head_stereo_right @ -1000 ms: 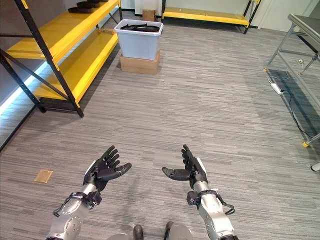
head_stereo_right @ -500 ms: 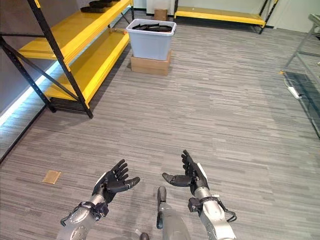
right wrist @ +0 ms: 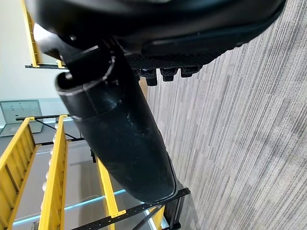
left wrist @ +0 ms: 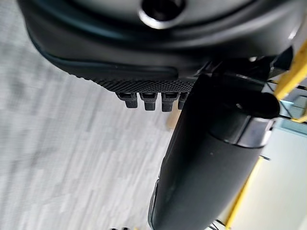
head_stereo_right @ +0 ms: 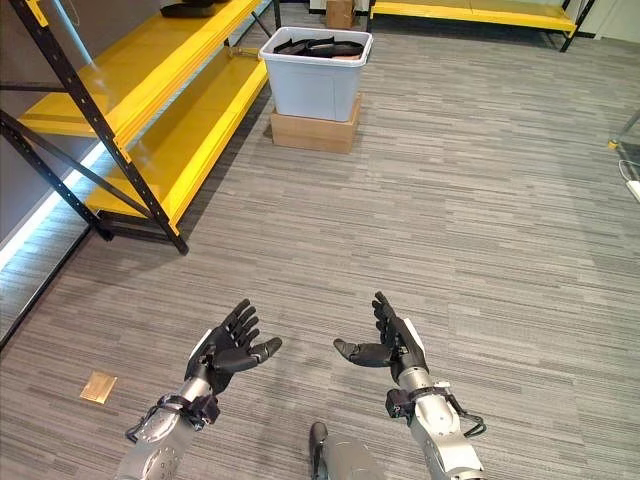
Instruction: Move parts from the plastic box to the shelf.
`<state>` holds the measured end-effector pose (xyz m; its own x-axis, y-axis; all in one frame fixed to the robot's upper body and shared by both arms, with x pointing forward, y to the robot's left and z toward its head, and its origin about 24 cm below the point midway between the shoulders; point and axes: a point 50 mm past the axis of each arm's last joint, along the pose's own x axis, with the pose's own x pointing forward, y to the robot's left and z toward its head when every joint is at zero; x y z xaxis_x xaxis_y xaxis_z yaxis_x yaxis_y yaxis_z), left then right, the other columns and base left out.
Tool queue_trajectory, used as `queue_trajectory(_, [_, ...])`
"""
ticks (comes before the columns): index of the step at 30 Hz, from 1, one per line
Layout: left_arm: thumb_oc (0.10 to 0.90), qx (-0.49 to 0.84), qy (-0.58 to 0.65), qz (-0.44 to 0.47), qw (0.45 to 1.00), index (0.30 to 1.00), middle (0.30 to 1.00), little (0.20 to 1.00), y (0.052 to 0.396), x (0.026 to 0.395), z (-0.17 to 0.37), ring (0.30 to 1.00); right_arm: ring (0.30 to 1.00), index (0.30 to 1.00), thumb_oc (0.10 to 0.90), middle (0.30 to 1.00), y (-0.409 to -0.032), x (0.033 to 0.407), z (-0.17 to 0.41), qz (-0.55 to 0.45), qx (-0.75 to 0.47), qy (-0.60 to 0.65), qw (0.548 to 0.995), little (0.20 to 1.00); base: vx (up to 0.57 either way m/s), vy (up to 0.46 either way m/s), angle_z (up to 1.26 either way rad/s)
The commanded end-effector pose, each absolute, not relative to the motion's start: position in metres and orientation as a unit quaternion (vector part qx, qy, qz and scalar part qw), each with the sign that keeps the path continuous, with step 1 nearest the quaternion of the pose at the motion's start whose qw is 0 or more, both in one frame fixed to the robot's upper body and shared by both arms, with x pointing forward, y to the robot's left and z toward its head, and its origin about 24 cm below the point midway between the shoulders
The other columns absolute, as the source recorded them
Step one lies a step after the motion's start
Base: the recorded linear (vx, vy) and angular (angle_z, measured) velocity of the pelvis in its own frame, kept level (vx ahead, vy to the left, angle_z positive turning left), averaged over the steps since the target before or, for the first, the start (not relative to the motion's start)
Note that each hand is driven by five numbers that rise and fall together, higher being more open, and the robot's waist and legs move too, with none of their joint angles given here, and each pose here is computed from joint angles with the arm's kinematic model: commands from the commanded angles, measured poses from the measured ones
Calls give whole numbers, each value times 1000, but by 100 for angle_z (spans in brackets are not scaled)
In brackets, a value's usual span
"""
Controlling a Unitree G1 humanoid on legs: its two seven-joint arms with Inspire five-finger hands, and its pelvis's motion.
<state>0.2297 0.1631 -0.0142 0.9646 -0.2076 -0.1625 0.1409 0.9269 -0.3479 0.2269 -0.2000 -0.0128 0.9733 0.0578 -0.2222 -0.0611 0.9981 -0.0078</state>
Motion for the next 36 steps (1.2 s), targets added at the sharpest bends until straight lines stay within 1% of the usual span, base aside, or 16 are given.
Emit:
queue_trajectory(1, [900, -156, -18, -112, 981, 1000, 1000, 1000, 162, 241, 25, 1000, 1000, 1000, 900, 1000, -194, 236, 17, 41, 18, 13, 999, 1000, 187, -88, 10])
queue_trajectory(5, [900, -148, -31, -120, 981, 1000, 1000, 1000, 151, 253, 34, 1000, 1000, 1000, 900, 1000, -200, 234, 17, 41, 7, 15, 999, 1000, 174, -121, 16])
queue_trajectory(8, [900, -144, -29, -111, 983, 1000, 1000, 1000, 151, 255, 33, 1000, 1000, 1000, 900, 1000, -198, 236, 17, 54, 3, 16, 998, 1000, 110, -35, -16])
queue_trajectory(11, [900, -132, -31, -90, 987, 1000, 1000, 1000, 161, 252, 30, 1000, 1000, 1000, 900, 1000, -192, 243, 20, 68, 5, 11, 998, 1000, 138, 58, -32])
queue_trajectory(12, [900, -132, -32, -79, 988, 1000, 1000, 1000, 169, 248, 29, 1000, 1000, 1000, 900, 1000, -188, 247, 23, 73, 10, 4, 997, 1000, 159, 112, -36])
queue_trajectory(18, [900, -115, -40, -37, 992, 1000, 1000, 1000, 194, 236, 25, 1000, 1000, 1000, 900, 1000, -182, 252, 27, 93, 19, 7, 995, 1000, 305, 158, -51])
queue_trajectory(24, [900, -83, -57, -5, 995, 1000, 1000, 1000, 204, 237, 28, 1000, 1000, 1000, 900, 1000, -178, 258, 34, 109, 27, -3, 994, 1000, 371, 256, -56])
queue_trajectory(27, [900, -48, -55, -12, 997, 1000, 1000, 1000, 205, 240, 29, 1000, 1000, 1000, 900, 1000, -180, 255, 34, 98, 49, -11, 994, 1000, 384, 269, -46])
queue_trajectory(29, [900, -3, -59, -44, 997, 1000, 1000, 1000, 205, 243, 33, 1000, 1000, 1000, 900, 1000, -180, 253, 33, 92, 60, -16, 994, 1000, 389, 271, -37])
queue_trajectory(31, [900, 6, -63, -53, 997, 1000, 1000, 1000, 205, 243, 35, 1000, 1000, 1000, 900, 1000, -178, 252, 33, 93, 62, -19, 994, 1000, 227, 217, -21])
queue_trajectory(34, [900, 30, -63, -102, 992, 1000, 1000, 1000, 202, 246, 41, 1000, 1000, 1000, 900, 1000, -170, 253, 34, 85, 67, -26, 994, 1000, 289, 308, -12])
queue_trajectory(36, [900, 39, -63, -113, 991, 1000, 1000, 1000, 201, 246, 42, 1000, 1000, 1000, 900, 1000, -168, 253, 34, 83, 67, -29, 994, 1000, 152, 183, 5])
